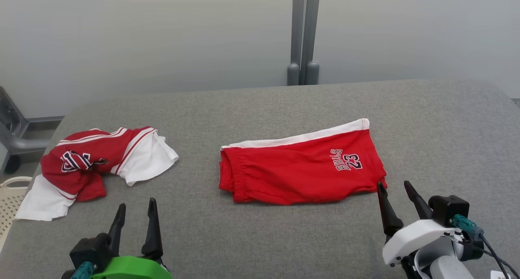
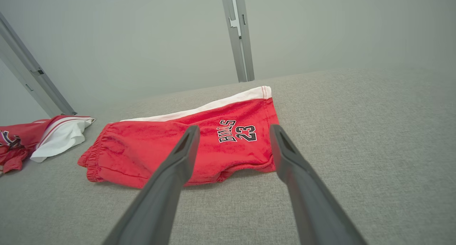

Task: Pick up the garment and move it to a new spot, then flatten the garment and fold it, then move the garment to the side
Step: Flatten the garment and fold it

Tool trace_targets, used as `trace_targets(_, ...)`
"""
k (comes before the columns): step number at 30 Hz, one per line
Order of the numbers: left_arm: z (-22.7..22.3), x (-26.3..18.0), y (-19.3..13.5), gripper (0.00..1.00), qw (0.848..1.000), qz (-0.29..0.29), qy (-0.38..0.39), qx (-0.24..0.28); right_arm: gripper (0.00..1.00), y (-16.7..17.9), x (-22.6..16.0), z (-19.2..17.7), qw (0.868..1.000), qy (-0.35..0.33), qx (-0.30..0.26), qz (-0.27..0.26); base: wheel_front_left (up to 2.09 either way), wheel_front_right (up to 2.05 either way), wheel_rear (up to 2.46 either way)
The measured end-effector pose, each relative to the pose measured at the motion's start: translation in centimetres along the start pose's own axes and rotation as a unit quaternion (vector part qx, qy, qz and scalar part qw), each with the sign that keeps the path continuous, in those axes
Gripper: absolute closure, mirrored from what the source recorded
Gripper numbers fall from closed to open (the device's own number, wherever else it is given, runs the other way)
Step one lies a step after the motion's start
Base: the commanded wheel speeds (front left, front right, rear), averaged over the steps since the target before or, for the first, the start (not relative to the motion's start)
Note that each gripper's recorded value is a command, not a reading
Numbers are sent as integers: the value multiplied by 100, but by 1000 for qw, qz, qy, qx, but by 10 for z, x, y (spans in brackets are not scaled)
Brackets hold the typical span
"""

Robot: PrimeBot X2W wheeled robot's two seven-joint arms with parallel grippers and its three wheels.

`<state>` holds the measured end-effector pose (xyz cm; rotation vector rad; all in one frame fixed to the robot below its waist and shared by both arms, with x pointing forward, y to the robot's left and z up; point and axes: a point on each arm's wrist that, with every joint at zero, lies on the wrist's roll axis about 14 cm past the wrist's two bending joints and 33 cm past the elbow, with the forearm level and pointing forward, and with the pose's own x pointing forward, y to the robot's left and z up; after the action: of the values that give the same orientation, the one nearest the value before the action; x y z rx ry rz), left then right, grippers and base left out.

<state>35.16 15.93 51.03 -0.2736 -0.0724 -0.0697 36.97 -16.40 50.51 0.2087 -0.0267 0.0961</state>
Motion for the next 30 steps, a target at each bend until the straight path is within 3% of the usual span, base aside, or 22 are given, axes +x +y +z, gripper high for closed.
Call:
trace_targets(12, -14, -11, 3, 0, 998, -5, 50, 45, 0, -16, -24, -3, 999, 32, -13, -25, 0, 0, 0)
trace_targets(30, -17, -18, 14, 0, 997, 18, 59, 36, 0, -21, -26, -5, 999, 40, 2, -34, 0, 0, 0)
